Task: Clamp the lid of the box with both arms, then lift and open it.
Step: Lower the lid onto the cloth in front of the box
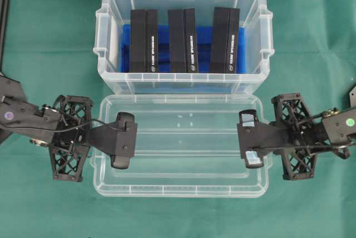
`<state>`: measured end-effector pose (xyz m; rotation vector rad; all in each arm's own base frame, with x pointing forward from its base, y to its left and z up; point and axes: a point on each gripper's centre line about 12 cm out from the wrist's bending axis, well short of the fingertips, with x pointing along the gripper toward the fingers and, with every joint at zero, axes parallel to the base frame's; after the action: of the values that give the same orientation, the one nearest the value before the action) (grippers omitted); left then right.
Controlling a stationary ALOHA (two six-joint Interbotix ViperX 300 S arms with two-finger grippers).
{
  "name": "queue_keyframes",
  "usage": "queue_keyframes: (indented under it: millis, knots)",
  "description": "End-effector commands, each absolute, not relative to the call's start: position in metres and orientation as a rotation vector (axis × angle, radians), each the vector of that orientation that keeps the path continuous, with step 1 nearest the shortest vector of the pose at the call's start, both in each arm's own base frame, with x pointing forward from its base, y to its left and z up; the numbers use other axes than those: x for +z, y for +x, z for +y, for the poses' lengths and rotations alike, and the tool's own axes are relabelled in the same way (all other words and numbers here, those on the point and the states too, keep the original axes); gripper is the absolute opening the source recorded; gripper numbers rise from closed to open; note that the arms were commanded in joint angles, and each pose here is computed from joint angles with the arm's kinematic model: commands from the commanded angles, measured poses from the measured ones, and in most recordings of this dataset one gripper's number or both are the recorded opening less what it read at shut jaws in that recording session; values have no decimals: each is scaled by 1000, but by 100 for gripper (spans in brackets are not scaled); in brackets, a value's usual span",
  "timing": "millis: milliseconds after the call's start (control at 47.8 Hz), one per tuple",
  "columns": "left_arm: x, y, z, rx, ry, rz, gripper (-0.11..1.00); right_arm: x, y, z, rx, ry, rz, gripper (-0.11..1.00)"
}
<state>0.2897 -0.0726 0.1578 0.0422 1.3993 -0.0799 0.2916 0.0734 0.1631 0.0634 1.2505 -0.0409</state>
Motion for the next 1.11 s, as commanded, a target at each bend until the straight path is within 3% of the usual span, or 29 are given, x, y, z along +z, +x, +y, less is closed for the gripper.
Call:
queue_keyframes:
  millis: [0,440,1088]
  knots:
    - [169,308,-68,-68,3,1288,1,174,308,75,-14,76,1145,0]
    - [148,303,-68,-36,-42,1294,1,147,312,78,-8,73,1165,0]
    - [143,284,-64,-32,-42,1309,1,145,300,74,-21,70,1199,0]
